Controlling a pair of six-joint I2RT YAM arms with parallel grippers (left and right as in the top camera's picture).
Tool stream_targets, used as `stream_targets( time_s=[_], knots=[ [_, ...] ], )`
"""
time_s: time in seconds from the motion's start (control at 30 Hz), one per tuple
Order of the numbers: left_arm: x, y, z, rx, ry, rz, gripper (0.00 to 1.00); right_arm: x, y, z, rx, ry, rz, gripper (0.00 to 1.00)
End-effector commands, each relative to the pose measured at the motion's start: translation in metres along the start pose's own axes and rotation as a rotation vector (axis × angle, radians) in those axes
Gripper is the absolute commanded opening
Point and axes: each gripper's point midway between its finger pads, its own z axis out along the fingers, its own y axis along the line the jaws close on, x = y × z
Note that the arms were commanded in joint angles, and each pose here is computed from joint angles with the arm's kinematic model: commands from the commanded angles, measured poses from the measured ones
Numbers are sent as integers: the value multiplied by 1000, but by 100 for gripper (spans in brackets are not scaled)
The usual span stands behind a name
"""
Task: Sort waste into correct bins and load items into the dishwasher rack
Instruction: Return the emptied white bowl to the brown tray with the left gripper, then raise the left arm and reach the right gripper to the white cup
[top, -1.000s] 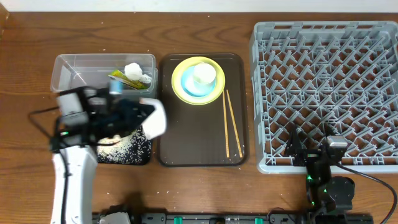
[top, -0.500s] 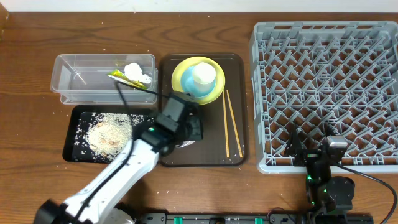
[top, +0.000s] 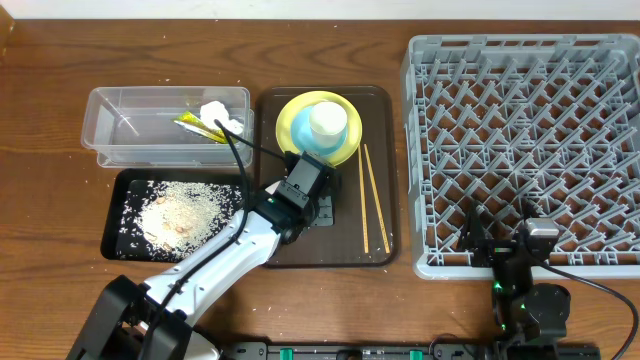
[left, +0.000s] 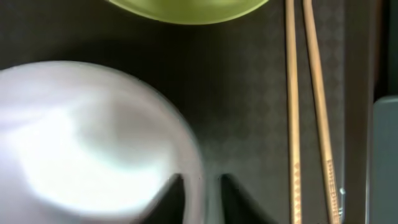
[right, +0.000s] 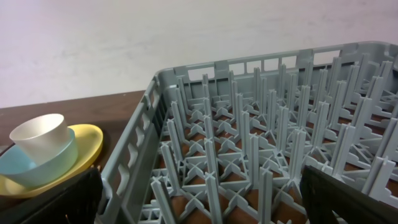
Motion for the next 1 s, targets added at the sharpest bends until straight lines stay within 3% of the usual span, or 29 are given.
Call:
stream_targets(
  time_s=[0.0, 0.07, 0.37, 0.6, 0.77, 0.97],
  knots=[
    [-9, -3, 1, -3, -31, -8, 51, -2, -1, 0, 9, -8, 7, 99],
    [-12, -5, 0, 9, -45, -8, 56, -2, -4, 0, 24, -11, 7, 99],
    [-45, -20, -39, 42, -111, 23, 56, -16, 18, -4, -88, -16, 6, 99],
    [-82, -1, -78, 41, -214, -15, 56, -78, 19, -18, -18, 48, -29, 99],
    [-100, 30, -87, 1, -254, -98, 57, -117, 34, -8, -24, 283, -28, 99],
    [-101, 74, -89, -81, -229, -193, 63, -130, 72, 24, -156, 663, 42, 99]
  ],
)
